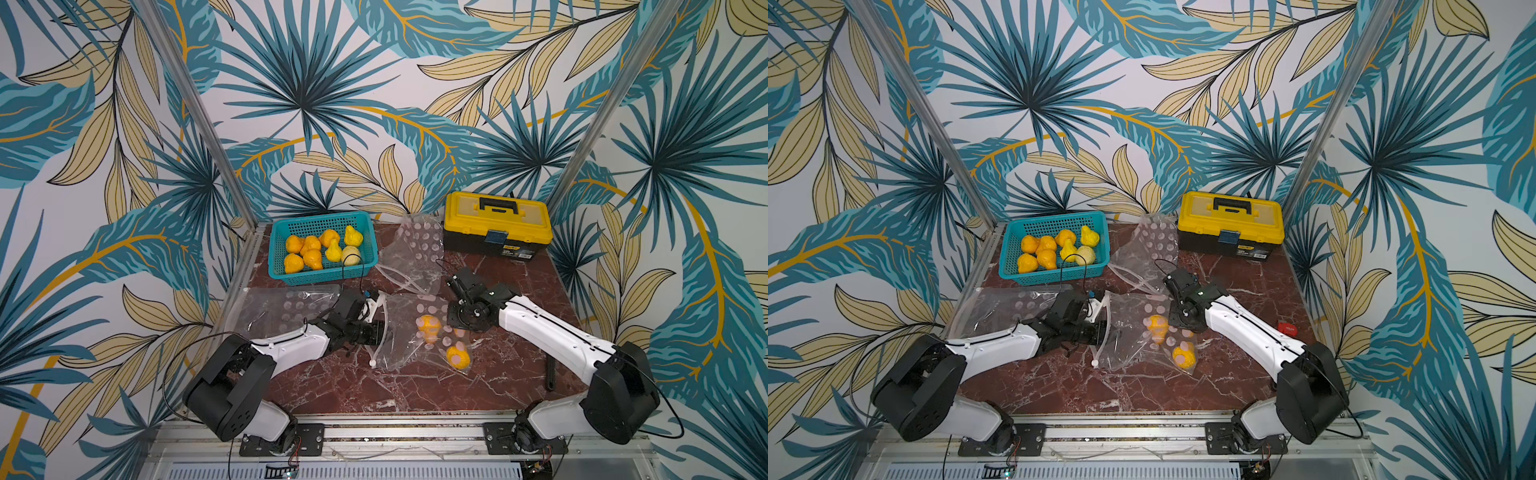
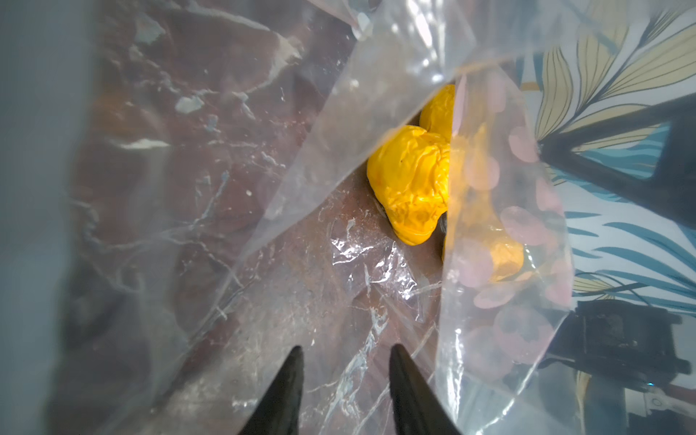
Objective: Open the zip-top bag and take out the pear
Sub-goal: Adjust the zipper food storage bag at the center of the board.
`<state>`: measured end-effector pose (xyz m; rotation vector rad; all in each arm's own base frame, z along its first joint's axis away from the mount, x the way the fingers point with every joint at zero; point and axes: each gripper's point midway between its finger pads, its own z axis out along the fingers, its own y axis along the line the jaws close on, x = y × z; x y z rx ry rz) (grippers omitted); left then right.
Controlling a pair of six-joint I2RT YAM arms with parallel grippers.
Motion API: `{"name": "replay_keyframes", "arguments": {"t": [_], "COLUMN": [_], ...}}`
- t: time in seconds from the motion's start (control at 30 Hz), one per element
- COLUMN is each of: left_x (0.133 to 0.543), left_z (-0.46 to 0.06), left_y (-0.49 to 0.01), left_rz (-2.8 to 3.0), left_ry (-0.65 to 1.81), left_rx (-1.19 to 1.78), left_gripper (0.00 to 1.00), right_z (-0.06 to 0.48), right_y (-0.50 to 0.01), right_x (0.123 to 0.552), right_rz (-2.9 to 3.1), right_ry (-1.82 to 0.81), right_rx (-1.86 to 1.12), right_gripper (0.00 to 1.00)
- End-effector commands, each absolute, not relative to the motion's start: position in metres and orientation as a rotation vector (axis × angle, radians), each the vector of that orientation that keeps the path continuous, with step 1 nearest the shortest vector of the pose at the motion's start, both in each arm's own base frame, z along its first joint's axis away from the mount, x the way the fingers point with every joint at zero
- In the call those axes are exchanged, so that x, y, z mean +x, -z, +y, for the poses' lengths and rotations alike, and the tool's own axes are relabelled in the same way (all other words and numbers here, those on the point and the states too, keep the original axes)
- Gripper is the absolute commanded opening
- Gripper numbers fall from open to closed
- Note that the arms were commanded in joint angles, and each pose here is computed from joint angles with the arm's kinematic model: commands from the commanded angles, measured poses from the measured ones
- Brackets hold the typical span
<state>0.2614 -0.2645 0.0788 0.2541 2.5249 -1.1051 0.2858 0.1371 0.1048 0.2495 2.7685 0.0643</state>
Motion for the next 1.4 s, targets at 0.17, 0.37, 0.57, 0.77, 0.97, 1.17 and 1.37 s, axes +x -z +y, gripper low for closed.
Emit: {"name": "replay_keyframes", "arguments": {"t": [0.17,0.37,0.57,0.77,0.97,1.17,1.37], "left_x": [0.272,0.276,0.280,0.278,0.263,0.257,0.263], "left_z": [-0.261,-0.271,-0.285,-0.304,-0.318,-0.311,-0.295], "left_y": [-0.082,-0.087,-0.084,-0.081,-0.067,-0.056,-0.075], "left_rz": [2.503,2.496,2.513,2.542,2.601,2.630,2.556], "left_ry": [1.071,1.073,1.065,1.091,1.138,1.096,1.019], "left_rx": [0.182,0.190,0.182,0.202,0.253,0.230,0.175], "left_gripper": [0.60,0.65,0.74,0.81,0.84,0.84,0.82], "right_z": [0.190,0.224,0.249,0.244,0.232,0.208,0.191], "right_y": [-0.068,-0.048,-0.040,-0.025,-0.012,-0.020,-0.064], "right_x": [0.314,0.315,0.312,0.308,0.308,0.311,0.299], "right_rz": [2.777,2.811,2.814,2.865,2.902,2.895,2.901], "right_ry": [-0.339,-0.570,-0.770,-0.726,-0.623,-0.486,-0.376], "right_rx": [0.185,0.155,0.110,0.136,0.207,0.256,0.157], "right_gripper": [0.29,0.27,0.24,0.23,0.21,0.18,0.19]}}
